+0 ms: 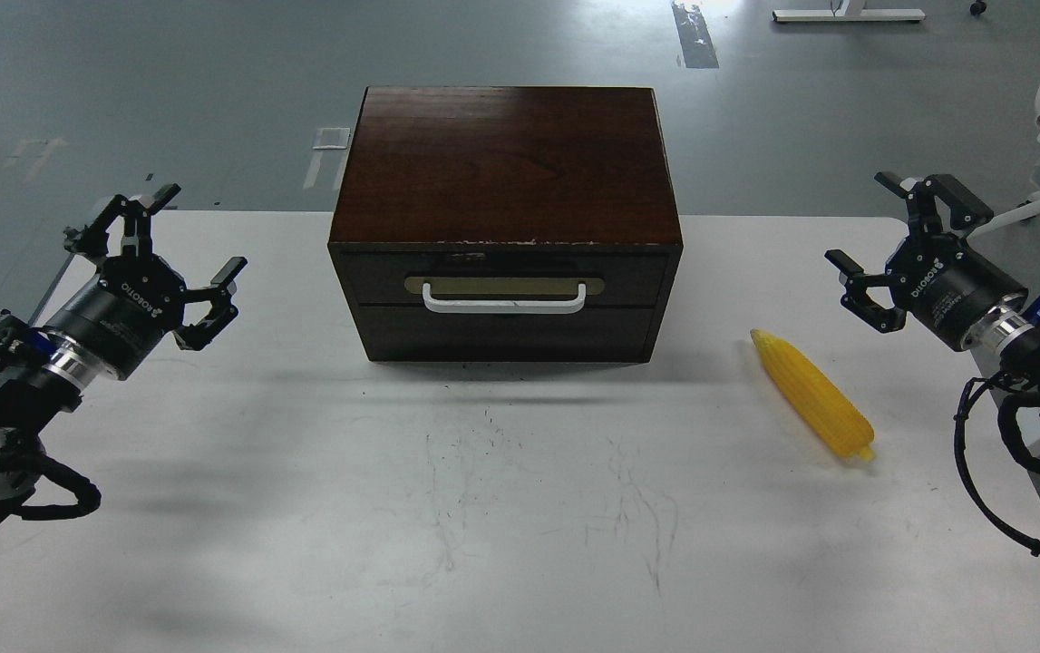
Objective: Put corn in drawer with both arms
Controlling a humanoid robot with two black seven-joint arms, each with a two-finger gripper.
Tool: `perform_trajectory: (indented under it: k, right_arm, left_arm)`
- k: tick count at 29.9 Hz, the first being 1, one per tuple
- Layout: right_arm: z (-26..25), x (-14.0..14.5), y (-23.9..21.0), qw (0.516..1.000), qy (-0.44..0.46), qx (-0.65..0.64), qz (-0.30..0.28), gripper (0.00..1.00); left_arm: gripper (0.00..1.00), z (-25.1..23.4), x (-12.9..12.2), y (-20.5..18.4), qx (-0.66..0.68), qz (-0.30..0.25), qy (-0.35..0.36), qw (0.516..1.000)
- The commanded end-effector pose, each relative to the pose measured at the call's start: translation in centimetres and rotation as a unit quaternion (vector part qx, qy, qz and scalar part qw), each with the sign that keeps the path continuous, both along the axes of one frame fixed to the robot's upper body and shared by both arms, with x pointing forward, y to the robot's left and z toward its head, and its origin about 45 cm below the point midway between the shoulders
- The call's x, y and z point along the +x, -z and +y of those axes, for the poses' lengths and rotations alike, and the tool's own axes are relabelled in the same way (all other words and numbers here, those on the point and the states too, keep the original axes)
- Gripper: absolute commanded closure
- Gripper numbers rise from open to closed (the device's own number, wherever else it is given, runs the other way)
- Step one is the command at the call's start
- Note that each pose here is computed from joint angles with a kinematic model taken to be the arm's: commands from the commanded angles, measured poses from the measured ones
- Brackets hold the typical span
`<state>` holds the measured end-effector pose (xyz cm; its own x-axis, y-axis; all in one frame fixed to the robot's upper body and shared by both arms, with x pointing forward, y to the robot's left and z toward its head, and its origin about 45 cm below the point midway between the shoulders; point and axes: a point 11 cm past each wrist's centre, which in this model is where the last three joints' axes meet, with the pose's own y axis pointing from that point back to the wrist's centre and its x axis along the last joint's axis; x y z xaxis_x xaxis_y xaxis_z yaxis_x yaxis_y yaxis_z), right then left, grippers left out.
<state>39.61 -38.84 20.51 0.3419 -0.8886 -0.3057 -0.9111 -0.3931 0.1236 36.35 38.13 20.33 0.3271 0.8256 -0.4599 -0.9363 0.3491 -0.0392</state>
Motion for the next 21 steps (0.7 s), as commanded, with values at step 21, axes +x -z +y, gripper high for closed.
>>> perform_trajectory:
  k: [21]
  right_arm:
    - [-0.3, 0.0, -0.3, 1.0, 0.003, -0.001, -0.004, 0.0]
  left_arm:
    - [0.01, 2.3, 0.3, -2.2, 0.049, -0.023, -0.005, 0.999]
